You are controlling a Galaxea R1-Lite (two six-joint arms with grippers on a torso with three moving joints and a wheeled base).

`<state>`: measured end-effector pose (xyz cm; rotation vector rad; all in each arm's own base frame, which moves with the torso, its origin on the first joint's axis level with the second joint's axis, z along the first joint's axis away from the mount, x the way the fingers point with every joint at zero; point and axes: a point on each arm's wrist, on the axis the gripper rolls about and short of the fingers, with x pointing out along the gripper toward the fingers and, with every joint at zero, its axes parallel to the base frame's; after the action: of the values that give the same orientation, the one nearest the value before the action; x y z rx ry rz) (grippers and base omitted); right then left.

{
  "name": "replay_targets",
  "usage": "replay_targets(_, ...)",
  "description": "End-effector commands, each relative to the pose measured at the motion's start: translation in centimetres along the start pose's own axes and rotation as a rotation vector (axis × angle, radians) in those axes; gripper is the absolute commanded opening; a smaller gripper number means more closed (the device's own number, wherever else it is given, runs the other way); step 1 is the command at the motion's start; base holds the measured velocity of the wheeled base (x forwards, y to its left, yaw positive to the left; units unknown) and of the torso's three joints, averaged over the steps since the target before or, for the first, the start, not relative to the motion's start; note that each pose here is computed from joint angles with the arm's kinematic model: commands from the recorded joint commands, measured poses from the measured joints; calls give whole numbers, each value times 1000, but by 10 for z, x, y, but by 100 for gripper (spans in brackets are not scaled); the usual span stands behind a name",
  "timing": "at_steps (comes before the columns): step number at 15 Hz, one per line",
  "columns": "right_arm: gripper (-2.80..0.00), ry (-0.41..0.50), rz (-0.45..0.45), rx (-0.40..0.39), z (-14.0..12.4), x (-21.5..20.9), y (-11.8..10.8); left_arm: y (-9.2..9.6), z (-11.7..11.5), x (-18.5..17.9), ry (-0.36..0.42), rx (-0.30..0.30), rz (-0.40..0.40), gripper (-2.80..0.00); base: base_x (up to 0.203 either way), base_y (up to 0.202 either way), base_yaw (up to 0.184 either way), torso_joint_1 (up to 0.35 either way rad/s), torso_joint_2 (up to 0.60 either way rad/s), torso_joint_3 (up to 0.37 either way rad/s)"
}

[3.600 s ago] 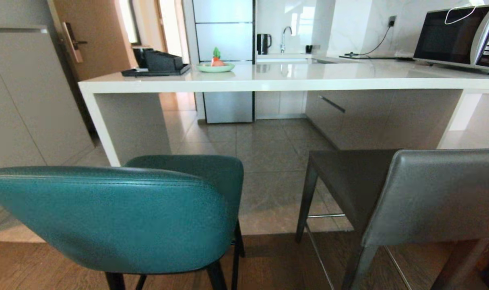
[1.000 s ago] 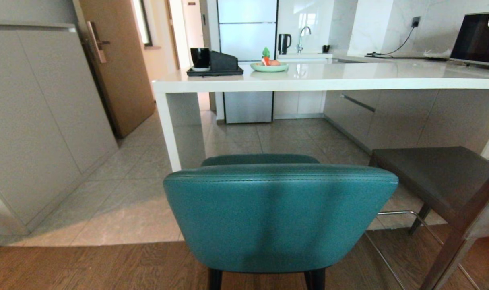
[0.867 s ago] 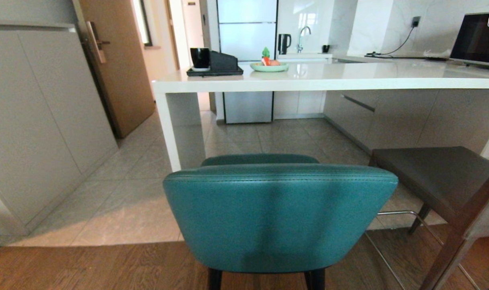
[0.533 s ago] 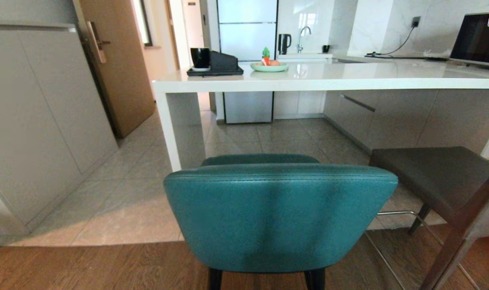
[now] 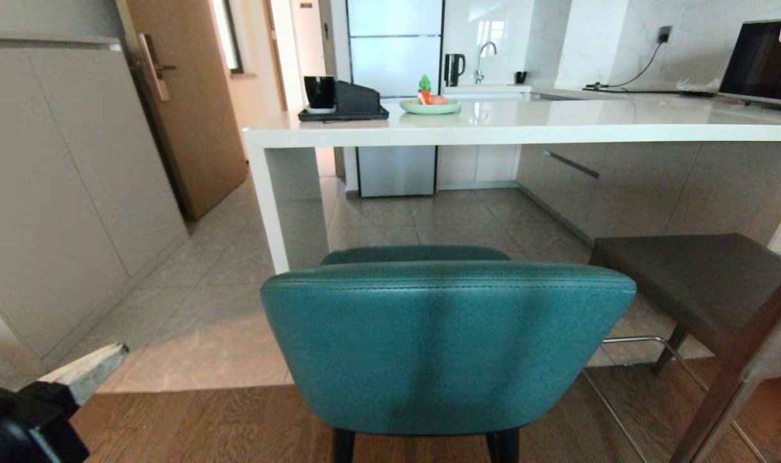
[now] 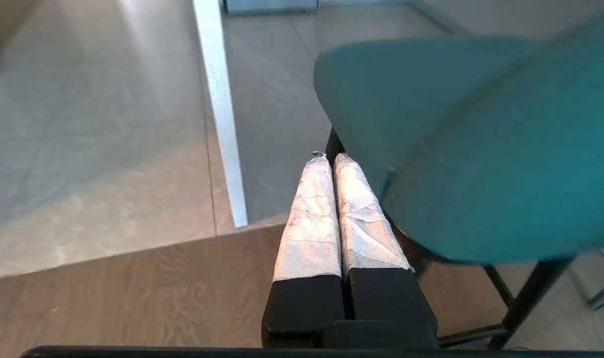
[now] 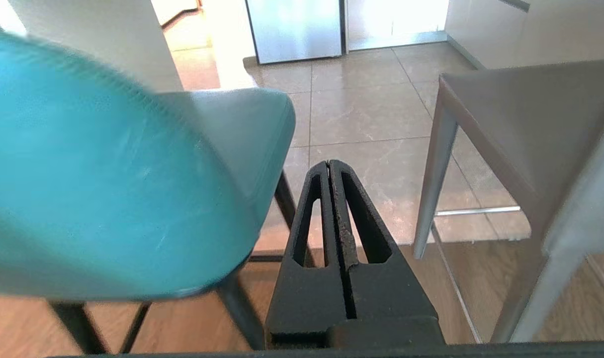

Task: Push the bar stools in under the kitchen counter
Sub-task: Push the blue chair back under the dining table

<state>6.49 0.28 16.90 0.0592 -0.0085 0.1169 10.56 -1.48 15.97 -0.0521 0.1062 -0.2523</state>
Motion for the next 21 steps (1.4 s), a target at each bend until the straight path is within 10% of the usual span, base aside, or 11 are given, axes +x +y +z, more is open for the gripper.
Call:
replay_targets(1,-280,85,4,-7,-9,42,-5,8,-23,54,92,-13,-4,-280,0,0,0,0,0,0)
replay_targets(6,-280,103,75,-53,-22,93,-1,13,-57,102,100,-9,13,-280,0,0,0,0,0,0)
replay_targets(21,-280,110,204,-67,-32,132,39,-55,-49,148,4,34,-148,-280,0,0,0,0,0,0)
